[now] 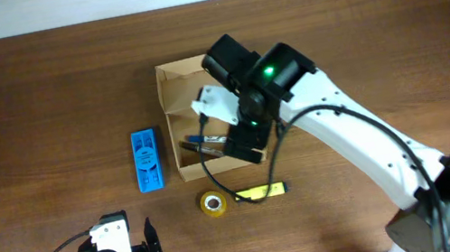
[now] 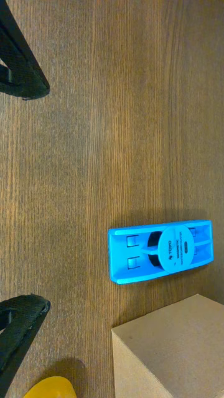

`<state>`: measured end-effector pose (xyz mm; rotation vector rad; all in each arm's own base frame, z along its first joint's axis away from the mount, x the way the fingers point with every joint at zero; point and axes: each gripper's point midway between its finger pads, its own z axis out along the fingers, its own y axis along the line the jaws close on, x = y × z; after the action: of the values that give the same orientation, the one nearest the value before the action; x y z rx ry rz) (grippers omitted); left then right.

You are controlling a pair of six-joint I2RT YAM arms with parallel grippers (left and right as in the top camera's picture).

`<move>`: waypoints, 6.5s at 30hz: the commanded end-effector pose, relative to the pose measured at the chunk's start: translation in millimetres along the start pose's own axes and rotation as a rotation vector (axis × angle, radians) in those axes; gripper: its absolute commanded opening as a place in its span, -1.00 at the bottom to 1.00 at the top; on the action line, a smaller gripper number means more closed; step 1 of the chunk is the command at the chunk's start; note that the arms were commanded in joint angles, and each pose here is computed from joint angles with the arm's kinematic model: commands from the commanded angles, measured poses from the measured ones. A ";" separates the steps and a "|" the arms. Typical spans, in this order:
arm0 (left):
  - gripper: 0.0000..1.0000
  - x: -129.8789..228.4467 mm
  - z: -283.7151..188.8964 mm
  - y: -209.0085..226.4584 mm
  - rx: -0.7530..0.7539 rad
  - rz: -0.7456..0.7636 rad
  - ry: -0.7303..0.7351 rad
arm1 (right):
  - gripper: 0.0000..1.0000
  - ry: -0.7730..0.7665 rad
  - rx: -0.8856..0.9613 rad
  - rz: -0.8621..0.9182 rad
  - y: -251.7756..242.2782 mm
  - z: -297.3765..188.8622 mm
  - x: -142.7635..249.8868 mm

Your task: Pack container

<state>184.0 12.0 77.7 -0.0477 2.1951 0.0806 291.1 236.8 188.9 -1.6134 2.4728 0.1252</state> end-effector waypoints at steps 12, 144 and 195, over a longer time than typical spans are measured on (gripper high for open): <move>0.99 1.4 1.3 2.4 -0.013 0.012 0.001 | 0.98 -0.051 -0.133 0.029 75.9 27.7 90.8; 0.99 1.4 1.3 2.4 -0.013 0.012 0.001 | 0.99 -0.713 0.475 0.507 23.4 -142.3 165.2; 0.99 -179.3 34.0 -39.7 0.188 0.002 0.535 | 0.98 -0.771 0.492 0.523 37.0 -141.8 177.7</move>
<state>297.8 -26.7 213.7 0.0463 2.6220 -0.1650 171.9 68.5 291.9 -0.5556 2.0031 0.1490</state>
